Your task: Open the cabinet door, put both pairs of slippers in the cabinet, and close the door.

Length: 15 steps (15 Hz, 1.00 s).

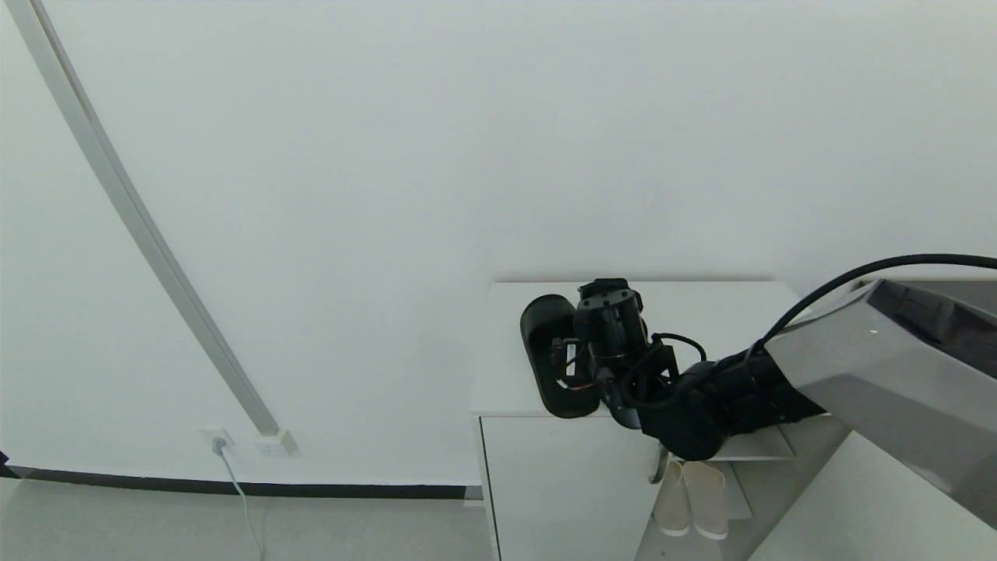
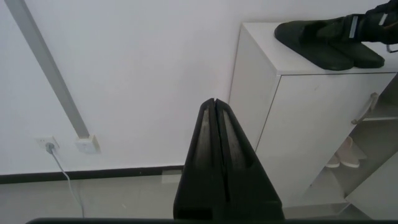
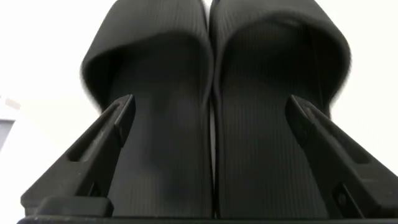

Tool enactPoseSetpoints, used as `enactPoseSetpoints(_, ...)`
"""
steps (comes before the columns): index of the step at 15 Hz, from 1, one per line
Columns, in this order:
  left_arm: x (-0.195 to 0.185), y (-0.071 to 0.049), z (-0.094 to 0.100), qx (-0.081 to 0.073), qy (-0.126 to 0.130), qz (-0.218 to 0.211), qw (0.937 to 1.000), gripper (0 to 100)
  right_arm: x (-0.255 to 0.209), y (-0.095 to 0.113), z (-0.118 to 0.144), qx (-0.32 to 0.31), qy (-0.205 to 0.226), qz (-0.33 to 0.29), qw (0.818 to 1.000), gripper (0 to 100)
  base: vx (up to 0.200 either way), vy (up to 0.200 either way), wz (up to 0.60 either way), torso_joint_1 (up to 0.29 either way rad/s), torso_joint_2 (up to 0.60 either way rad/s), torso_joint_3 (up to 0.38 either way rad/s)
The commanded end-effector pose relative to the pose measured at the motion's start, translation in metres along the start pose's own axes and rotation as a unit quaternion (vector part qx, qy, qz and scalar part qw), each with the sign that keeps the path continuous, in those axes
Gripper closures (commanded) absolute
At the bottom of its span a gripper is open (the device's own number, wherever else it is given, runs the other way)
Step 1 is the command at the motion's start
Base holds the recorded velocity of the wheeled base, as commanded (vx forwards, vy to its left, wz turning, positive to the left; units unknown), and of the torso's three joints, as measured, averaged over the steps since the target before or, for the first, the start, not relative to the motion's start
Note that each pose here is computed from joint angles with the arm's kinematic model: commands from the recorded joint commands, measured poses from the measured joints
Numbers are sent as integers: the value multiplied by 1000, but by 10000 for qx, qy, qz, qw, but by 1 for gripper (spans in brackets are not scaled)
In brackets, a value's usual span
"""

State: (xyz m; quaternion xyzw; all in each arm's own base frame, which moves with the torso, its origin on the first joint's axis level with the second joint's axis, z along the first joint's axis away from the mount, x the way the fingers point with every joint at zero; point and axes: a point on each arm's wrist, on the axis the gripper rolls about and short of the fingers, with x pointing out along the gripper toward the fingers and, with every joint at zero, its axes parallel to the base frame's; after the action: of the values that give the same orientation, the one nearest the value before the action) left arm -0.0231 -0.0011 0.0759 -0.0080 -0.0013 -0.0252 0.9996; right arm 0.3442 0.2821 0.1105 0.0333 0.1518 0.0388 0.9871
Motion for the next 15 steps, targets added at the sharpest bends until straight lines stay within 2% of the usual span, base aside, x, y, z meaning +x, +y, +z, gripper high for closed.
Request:
enactPoseSetpoints(1,0,0,0,-4,7,-1,10000,100,22,0,-13,-90,64,-109,9999,0,0,0,0,0,0,0)
enactPoseSetpoints(6,0,0,0,-4,7,-1,10000,100,46,4,-10,-237,-187,-186,9994,0,0,0,0,0,0,0)
enactPoseSetpoints(11,0,0,0,-4,7,-1,10000,100,55,6,-10,-227,-263,-191,9992,0,0,0,0,0,0,0)
enactPoseSetpoints(12,0,0,0,-4,7,-1,10000,100,55,7,-10,-215,-282,-186,9992,100,0,0,0,0,0,0)
enactPoseSetpoints(15,0,0,0,-4,7,-1,10000,100,56,7,-8,-172,-358,-176,9991,100,0,0,0,0,0,0)
